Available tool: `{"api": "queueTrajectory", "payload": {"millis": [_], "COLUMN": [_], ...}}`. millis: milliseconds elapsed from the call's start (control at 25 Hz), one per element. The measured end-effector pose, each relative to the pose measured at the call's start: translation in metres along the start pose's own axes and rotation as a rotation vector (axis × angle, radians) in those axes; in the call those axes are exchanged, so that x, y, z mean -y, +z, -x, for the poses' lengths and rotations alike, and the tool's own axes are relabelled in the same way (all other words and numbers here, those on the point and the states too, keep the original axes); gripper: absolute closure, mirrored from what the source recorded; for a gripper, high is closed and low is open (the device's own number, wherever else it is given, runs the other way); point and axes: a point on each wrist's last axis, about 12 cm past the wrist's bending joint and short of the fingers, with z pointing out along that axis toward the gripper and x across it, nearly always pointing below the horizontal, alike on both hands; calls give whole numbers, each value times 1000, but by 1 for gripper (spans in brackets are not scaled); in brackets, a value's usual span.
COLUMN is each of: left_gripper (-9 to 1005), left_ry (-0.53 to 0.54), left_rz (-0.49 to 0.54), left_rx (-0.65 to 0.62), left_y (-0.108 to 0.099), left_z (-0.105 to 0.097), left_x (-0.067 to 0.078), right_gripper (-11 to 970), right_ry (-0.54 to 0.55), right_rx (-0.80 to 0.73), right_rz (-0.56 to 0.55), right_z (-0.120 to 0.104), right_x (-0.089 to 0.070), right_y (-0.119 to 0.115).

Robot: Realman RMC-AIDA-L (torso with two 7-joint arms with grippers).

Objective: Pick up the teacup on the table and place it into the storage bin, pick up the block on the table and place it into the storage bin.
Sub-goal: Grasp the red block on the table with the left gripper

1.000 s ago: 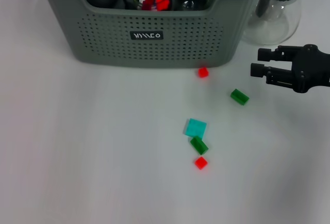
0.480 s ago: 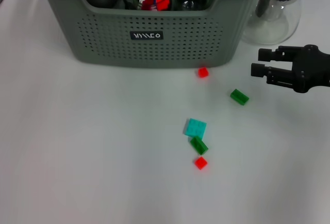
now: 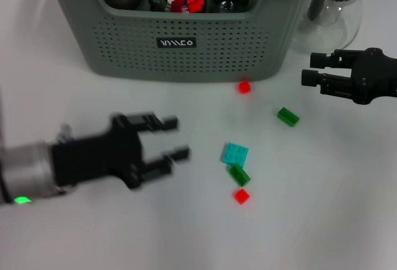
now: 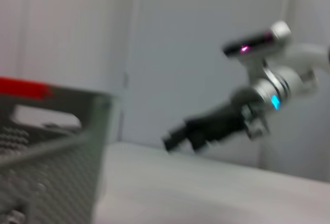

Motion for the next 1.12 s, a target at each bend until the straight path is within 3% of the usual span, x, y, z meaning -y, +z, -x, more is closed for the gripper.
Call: {"api": "queueTrajectory", "payload": {"millis": [320, 600, 800, 840, 1120], "left_gripper": [503, 508, 511, 512, 517], "left_ry": [30, 63, 112, 171, 202], "left_rz": [-117, -186, -164, -120, -57], "left_rx": [-90, -124, -147, -146, -135], "left_y": [48, 73, 82, 87, 90], "left_z": [-38, -45, -49, -53, -57], "left_x": [30, 40, 41, 42, 44], "right_gripper": [434, 435, 435, 435, 436], "right_ry": [10, 11, 8, 8, 12], "right_rx": [-2, -2, -2, -3, -3], "right_rz": [-2, -3, -3, -4, -6], "right_z": [1, 1, 0, 0, -3], "right_x": [1, 1, 1, 1, 0], "right_y": [-1, -1, -1, -1, -2]}}
